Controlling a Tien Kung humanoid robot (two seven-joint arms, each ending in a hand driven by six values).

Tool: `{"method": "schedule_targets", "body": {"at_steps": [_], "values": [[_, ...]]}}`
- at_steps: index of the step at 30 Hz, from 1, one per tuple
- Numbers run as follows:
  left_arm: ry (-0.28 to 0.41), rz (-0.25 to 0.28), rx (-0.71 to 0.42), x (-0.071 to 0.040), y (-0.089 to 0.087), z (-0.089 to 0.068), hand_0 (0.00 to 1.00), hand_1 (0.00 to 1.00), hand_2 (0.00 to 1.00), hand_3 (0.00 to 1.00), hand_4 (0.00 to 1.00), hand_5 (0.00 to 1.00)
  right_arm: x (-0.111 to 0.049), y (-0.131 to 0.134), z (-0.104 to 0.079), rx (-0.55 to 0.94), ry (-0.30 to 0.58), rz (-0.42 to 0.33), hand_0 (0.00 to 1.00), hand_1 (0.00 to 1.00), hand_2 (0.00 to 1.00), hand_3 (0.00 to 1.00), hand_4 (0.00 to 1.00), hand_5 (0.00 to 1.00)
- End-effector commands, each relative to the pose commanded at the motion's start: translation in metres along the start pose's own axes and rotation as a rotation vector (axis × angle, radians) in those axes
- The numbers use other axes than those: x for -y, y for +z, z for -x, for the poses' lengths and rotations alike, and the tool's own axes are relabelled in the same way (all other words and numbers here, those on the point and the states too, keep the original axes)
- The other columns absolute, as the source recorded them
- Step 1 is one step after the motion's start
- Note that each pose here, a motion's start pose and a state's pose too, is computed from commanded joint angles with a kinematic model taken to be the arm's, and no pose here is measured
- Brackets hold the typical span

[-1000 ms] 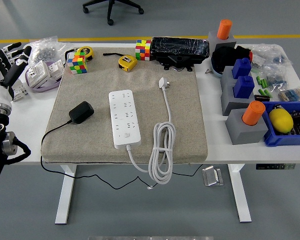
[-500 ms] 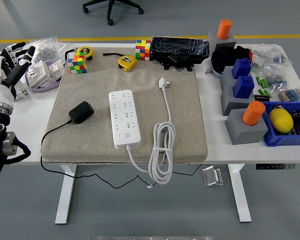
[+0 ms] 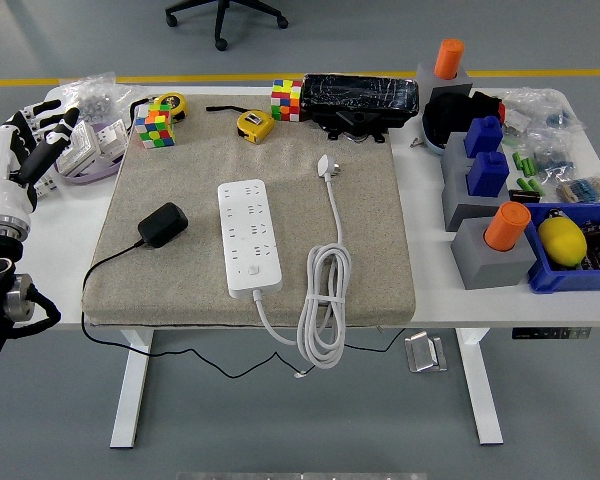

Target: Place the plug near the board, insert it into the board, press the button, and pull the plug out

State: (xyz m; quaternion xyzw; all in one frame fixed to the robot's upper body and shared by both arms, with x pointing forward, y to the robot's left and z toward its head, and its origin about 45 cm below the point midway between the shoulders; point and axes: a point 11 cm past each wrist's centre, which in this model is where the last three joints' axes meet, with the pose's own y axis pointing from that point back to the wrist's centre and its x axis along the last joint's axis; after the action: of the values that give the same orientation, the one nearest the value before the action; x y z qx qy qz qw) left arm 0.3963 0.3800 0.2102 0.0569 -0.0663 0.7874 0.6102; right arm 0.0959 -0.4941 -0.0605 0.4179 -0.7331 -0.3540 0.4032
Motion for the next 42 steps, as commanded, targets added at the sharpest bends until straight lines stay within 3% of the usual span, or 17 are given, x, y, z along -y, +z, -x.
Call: {"method": "schedule_targets", "body": {"at_steps": [30, 42], "values": [[-0.004, -0.157, 0.035, -0.031, -0.052, -0.01, 0.596, 0.657, 0.671, 0.71, 0.877, 0.502, -0.011, 0.069, -0.007, 0.038, 0.018, 0.14, 0.626, 0.687, 0.662, 0.567, 0.976, 0.589], [0.0, -0.172, 0.027, -0.033, -0.055, -0.011, 0.596, 0.658, 0.67, 0.709, 0.878, 0.509, -0.013, 0.08, -0.007, 0.07, 0.024, 0.16, 0.625, 0.688, 0.663, 0.568, 0.977, 0.591]]}}
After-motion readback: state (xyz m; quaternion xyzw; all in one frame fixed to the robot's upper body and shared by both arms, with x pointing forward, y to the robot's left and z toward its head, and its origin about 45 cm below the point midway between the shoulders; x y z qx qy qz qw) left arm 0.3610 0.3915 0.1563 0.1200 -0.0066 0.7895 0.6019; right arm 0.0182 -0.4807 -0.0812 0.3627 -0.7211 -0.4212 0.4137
